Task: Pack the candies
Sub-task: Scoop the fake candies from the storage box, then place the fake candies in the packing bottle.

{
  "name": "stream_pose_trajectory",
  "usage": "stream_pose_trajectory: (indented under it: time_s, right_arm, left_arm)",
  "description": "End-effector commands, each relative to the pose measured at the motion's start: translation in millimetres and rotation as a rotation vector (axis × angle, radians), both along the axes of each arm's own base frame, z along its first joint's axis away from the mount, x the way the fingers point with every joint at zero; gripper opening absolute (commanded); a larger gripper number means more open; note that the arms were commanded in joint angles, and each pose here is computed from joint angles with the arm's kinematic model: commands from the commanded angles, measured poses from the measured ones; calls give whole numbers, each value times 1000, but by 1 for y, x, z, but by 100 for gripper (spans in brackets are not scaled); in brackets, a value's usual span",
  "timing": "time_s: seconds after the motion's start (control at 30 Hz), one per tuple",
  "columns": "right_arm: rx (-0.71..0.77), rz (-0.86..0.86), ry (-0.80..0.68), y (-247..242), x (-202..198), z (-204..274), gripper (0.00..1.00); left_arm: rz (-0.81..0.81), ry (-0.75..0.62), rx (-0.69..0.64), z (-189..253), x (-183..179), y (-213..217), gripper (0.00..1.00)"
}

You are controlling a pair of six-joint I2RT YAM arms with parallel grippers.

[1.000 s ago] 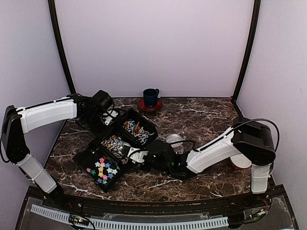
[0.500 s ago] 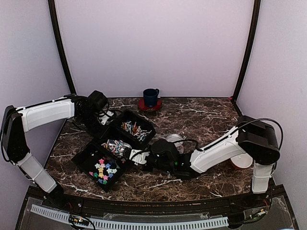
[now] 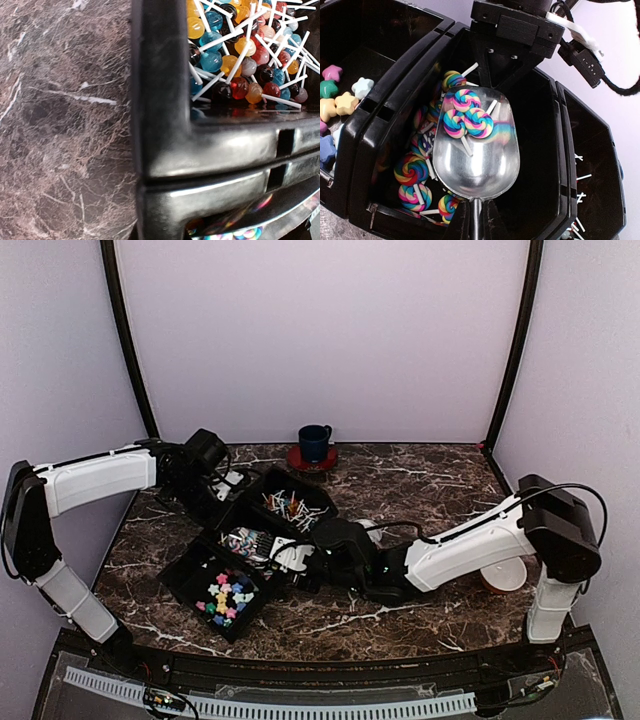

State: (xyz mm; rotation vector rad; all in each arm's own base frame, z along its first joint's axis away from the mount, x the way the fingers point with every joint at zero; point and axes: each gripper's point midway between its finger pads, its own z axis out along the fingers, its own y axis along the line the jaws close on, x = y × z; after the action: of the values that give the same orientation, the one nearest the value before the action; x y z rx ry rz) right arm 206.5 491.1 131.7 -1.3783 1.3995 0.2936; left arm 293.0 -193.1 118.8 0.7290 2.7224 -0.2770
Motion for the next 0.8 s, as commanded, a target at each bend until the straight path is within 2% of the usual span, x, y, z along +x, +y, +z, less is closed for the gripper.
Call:
stream_pose_trajectory:
  time_s: [0.0, 0.37, 0.77]
  right_arm:
    - [29, -10, 43, -10, 1, 7, 0]
    - [44, -95, 55, -48, 11, 22, 0]
    - [75, -115, 45, -79, 5, 50, 0]
  left_arm:
    - [-25, -63, -198, 34, 7, -29, 0]
    - [-7, -38, -184, 15, 7, -23, 0]
    - [3, -39, -152, -9, 8, -17, 0]
